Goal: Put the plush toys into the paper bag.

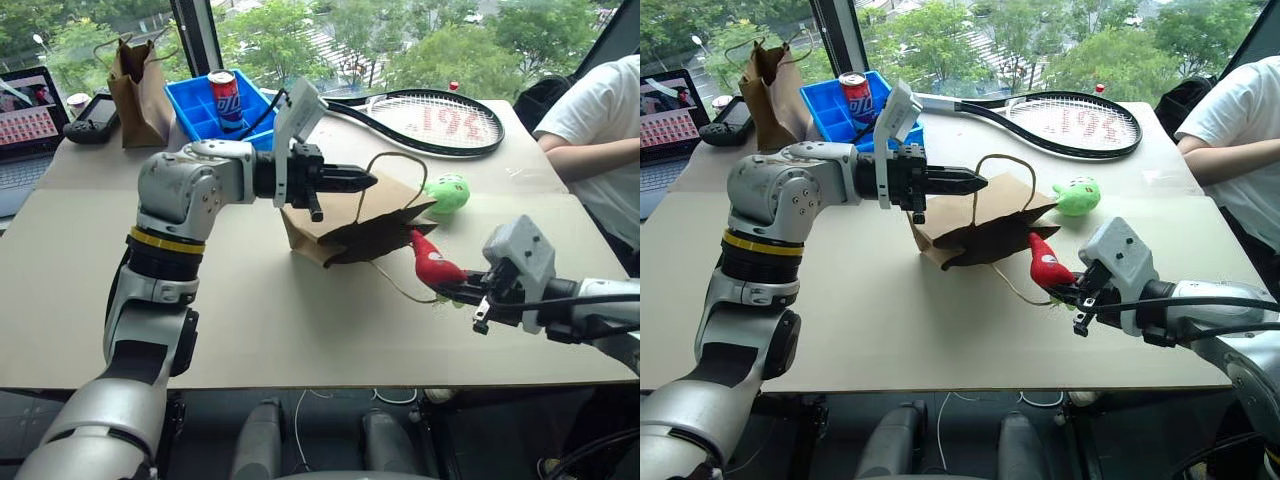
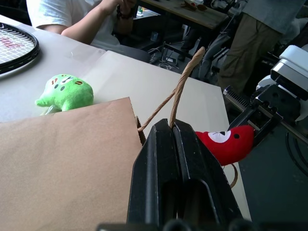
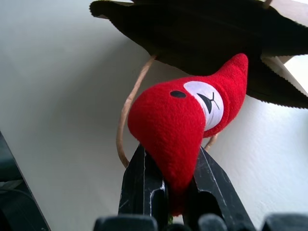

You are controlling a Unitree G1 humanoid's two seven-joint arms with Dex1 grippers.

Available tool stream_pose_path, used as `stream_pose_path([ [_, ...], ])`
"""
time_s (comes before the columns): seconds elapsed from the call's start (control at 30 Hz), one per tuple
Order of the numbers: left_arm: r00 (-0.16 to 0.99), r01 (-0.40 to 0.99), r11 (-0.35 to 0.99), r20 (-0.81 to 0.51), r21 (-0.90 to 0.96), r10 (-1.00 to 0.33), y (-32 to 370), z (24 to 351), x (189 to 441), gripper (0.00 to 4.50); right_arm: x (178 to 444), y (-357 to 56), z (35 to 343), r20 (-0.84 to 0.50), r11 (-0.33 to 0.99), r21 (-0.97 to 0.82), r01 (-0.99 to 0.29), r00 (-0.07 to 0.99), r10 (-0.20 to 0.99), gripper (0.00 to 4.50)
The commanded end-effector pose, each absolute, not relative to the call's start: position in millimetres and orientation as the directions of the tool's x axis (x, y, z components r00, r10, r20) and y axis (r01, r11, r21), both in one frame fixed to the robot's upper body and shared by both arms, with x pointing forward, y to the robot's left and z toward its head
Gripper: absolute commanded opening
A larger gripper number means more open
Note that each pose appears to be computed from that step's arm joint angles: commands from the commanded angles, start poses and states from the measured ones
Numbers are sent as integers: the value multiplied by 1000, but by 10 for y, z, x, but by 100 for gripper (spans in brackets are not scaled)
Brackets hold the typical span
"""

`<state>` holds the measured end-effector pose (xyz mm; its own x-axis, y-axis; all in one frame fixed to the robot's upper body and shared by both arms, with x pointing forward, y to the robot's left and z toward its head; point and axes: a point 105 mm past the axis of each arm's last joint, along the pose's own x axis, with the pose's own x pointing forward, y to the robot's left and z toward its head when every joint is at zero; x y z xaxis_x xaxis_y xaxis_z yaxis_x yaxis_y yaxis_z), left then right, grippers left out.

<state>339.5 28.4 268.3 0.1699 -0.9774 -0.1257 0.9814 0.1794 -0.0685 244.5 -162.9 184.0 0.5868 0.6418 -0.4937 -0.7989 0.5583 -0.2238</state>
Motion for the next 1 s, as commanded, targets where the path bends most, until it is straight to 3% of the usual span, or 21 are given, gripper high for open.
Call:
stream_pose_path([
  [0.03,135,989,139,-89,-45,-987,218,2772,3263,0,2486,-1576,1881,-519,501,-255,-827,555,650,1],
  [0.2,100,991,107,-96,-74,-990,156,2695,3155,0,2601,-1371,1661,-572,412,-262,-872,485,661,1],
  [0.43,85,989,103,-161,-104,-983,164,2432,3042,0,2668,-1071,1507,-648,178,-359,-916,382,658,1],
  [0.53,91,987,109,-150,-116,-984,160,2429,3010,0,2810,-917,1626,-570,243,-352,-904,413,711,1],
  [0.7,121,979,134,-93,-151,-988,158,2506,2993,0,3080,-893,1407,-441,540,-133,-831,538,719,1],
  [1.0,141,970,138,3,-200,-990,127,2717,2985,0,3244,-658,1392,-204,675,196,-712,643,738,1],
])
